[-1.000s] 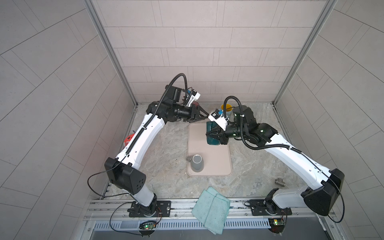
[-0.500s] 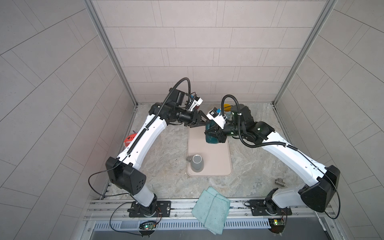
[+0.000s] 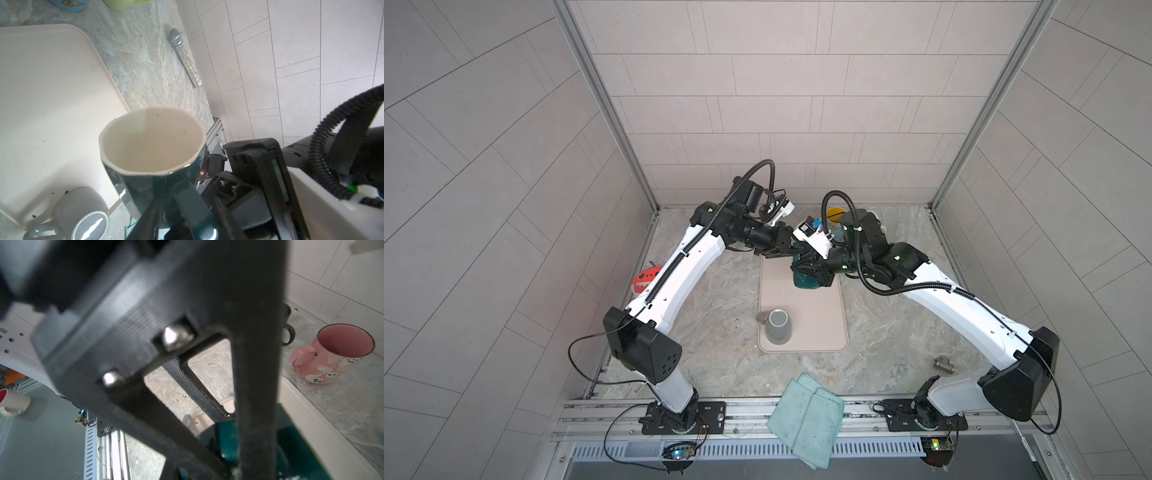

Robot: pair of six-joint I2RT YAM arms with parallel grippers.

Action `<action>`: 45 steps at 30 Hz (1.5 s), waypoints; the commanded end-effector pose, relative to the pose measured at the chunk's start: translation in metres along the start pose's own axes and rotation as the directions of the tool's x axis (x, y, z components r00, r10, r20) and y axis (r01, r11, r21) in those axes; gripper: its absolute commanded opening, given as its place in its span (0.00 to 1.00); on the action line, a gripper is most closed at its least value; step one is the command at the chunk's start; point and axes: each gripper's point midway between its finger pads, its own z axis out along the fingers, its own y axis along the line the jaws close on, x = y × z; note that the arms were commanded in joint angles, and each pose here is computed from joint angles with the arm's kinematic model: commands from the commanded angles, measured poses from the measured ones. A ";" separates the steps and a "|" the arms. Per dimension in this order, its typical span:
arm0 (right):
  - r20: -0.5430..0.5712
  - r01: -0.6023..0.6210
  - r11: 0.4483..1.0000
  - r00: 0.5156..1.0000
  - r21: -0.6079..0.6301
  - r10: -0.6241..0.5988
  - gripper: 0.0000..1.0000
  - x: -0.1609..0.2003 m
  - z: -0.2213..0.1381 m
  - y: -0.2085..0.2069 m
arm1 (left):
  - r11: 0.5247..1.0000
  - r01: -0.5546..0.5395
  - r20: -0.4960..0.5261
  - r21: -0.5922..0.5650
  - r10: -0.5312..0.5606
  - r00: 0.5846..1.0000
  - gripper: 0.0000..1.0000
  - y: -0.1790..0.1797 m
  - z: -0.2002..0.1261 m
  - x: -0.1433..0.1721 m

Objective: Turn the mug right side up
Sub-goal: Place the mug at the top-left of the table.

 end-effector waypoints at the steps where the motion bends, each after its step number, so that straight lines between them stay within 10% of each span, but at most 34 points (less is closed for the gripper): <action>1: 0.118 0.100 0.995 0.988 -0.018 -0.097 0.00 -0.039 -0.012 0.014 | 0.997 -0.012 -0.010 -0.070 0.011 1.000 0.43 0.008 0.001 0.001; 30: 0.093 0.110 0.994 0.989 0.024 -0.112 0.00 -0.037 -0.006 0.006 | 0.983 -0.022 -0.101 -0.184 0.003 0.995 0.00 0.028 0.011 0.015; 45: 0.075 0.114 0.994 0.991 -0.001 -0.113 0.00 -0.033 0.004 0.004 | 0.996 0.000 -0.121 -0.094 -0.012 0.993 0.14 0.016 0.023 0.012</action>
